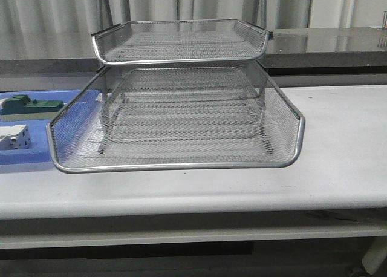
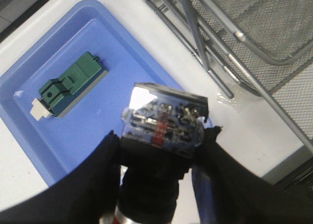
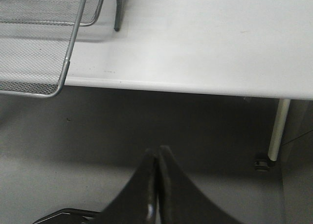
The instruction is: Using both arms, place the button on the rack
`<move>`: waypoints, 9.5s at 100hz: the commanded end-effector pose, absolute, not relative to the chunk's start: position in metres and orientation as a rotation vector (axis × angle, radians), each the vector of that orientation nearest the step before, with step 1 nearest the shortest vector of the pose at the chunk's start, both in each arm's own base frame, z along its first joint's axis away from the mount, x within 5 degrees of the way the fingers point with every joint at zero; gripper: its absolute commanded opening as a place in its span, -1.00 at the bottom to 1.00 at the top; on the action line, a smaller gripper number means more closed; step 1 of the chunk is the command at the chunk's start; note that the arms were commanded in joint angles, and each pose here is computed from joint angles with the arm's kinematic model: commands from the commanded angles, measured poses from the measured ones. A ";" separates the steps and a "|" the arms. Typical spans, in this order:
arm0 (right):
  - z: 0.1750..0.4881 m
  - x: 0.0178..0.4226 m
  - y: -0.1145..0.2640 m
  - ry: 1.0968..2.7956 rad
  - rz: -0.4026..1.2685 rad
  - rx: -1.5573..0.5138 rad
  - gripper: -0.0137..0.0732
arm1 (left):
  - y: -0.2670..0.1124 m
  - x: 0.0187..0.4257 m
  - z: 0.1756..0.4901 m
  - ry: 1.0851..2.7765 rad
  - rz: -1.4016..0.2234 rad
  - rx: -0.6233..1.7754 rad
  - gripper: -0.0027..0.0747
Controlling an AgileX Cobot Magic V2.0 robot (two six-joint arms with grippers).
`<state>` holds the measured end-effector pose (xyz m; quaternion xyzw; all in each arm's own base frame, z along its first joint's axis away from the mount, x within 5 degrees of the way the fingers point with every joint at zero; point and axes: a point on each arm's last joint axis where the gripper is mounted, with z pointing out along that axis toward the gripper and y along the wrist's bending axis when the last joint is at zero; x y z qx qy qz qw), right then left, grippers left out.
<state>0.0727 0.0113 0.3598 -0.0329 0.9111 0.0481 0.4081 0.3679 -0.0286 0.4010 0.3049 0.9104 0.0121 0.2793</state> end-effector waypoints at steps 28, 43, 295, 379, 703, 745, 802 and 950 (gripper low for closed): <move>0.373 0.075 0.011 2.211 0.122 -0.079 -0.84 | -0.093 0.320 0.419 2.327 -0.101 1.020 -0.77; 0.373 0.075 0.011 2.212 0.122 -0.079 -0.84 | -0.128 0.310 0.406 2.312 -0.152 1.162 -0.77; 0.373 0.075 0.011 2.211 0.122 -0.079 -0.84 | -0.085 0.287 0.394 2.284 -0.157 0.689 0.18; 0.373 0.075 0.011 2.211 0.122 -0.079 -0.84 | -0.022 0.107 0.318 1.628 -0.106 0.230 0.18; 0.241 0.207 0.198 2.607 0.688 -0.561 -0.84 | -0.016 0.083 0.295 1.546 -0.131 0.171 -0.99; 0.212 0.223 0.222 2.536 0.645 -0.535 -0.84 | -0.016 0.083 0.295 1.546 -0.131 0.171 -0.99; 0.218 0.269 0.238 2.362 0.561 -0.554 -0.84 | -0.016 0.083 0.295 1.546 -0.131 0.171 -0.99; 0.298 0.320 0.178 2.265 0.409 -0.493 -0.82 | -0.016 0.083 0.295 1.546 -0.131 0.171 -0.99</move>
